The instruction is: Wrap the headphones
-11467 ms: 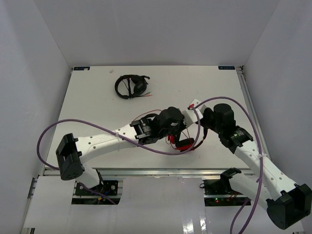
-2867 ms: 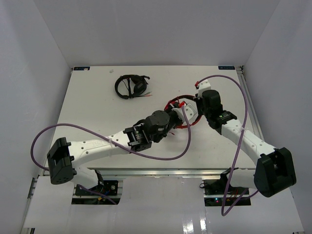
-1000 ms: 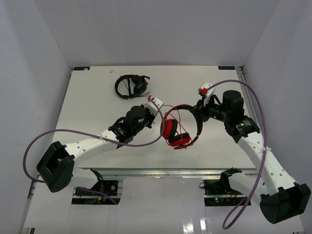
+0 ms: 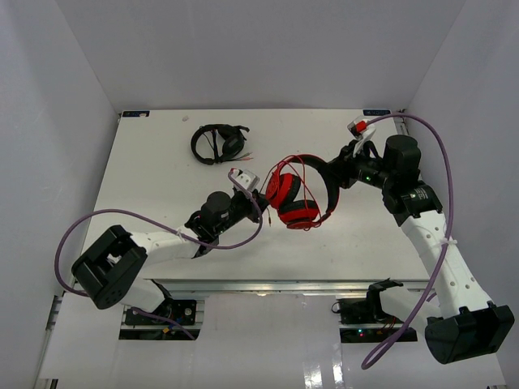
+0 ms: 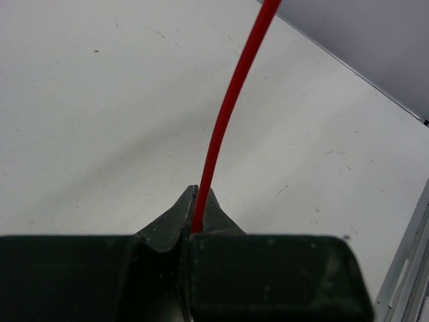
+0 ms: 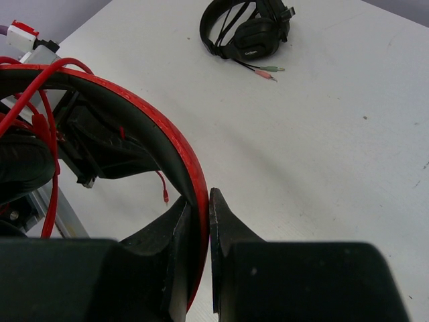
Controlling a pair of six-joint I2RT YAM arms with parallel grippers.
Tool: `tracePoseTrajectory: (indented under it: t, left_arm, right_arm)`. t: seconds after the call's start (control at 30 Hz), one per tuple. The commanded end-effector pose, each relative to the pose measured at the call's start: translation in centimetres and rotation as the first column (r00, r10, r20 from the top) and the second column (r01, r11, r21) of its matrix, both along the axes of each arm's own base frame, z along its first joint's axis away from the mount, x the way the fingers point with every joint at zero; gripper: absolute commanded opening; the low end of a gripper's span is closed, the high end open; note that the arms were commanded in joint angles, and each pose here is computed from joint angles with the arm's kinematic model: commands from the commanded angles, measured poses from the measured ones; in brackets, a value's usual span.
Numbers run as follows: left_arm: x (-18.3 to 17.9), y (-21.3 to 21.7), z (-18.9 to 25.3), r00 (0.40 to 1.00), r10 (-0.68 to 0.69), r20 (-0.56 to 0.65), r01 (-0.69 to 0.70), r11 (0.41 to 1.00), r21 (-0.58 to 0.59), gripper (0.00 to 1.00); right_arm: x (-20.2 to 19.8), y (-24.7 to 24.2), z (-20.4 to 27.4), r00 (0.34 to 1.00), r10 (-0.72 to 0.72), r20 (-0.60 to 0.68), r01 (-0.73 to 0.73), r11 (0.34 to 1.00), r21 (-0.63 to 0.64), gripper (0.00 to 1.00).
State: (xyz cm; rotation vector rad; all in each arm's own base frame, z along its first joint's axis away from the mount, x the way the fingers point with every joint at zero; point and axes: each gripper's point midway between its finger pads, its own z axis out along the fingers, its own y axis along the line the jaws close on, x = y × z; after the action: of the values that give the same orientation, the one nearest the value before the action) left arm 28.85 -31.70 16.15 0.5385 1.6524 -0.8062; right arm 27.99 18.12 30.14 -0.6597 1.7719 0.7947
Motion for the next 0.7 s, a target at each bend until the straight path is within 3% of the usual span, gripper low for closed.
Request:
tracePoseTrajectory:
  t: [0.0,0.43,0.67]
  left_arm:
    - [-1.0,-0.9,1.3,0.998,-0.061,0.000,0.061,0.992,-0.107,0.00]
    - [-3.3,-3.2,0.5,0.967,-0.185,-0.175,0.127,0.946,-0.299,0.00]
    - [-4.0,-4.5,-1.5,0.939,-0.205,-0.275,0.119,0.947,-0.300,0.00]
  right_arm:
    - [0.7,0.1,3.8,0.998,-0.032,0.047,0.028,0.997,0.076,0.08]
    - [5.3,-2.7,0.9,0.940,-0.333,-0.071,0.338,0.938,0.081,0.08]
    - [7.6,-3.3,-2.4,0.896,-0.426,-0.126,0.437,0.896,0.078,0.08]
